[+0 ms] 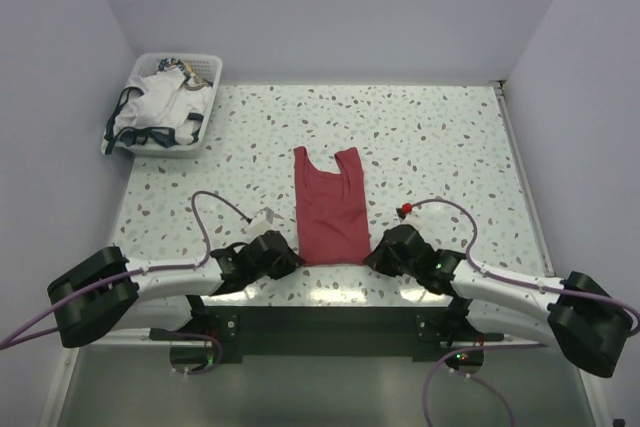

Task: Fold and stack the tank tops
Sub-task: Fold the tank top

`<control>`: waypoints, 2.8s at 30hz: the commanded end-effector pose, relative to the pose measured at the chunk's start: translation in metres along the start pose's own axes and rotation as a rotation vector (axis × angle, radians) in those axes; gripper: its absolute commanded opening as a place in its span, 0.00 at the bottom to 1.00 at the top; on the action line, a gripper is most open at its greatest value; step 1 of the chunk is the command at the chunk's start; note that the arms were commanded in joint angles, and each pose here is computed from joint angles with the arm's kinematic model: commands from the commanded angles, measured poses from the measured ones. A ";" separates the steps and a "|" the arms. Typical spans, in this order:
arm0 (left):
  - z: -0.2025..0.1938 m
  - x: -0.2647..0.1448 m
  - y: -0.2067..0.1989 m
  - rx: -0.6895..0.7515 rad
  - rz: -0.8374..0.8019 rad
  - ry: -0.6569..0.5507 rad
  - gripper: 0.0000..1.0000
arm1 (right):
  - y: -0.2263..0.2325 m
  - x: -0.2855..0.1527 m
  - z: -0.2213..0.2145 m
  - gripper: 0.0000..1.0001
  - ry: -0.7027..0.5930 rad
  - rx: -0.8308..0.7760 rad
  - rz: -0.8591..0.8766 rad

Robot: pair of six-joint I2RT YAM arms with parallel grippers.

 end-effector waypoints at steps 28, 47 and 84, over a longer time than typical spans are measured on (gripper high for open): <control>0.040 -0.080 -0.068 0.218 -0.033 -0.159 0.00 | 0.103 -0.080 -0.006 0.00 -0.200 -0.412 0.004; 0.194 -0.010 -0.123 0.160 -0.110 -0.343 0.00 | 0.138 -0.012 0.132 0.00 -0.246 -0.339 -0.052; 0.267 0.116 -0.112 0.159 -0.042 -0.343 0.32 | 0.147 0.126 0.237 0.40 -0.219 -0.380 -0.175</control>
Point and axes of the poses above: each gripper's point midway between its finger pads, its own x axis out along the fingers, its own y axis along the line the jaws close on, z = x × y, the point moved 9 cm from there along -x, back along the fingers, and after that the axes turned 5 degrees about x, right-handed, at the moved point
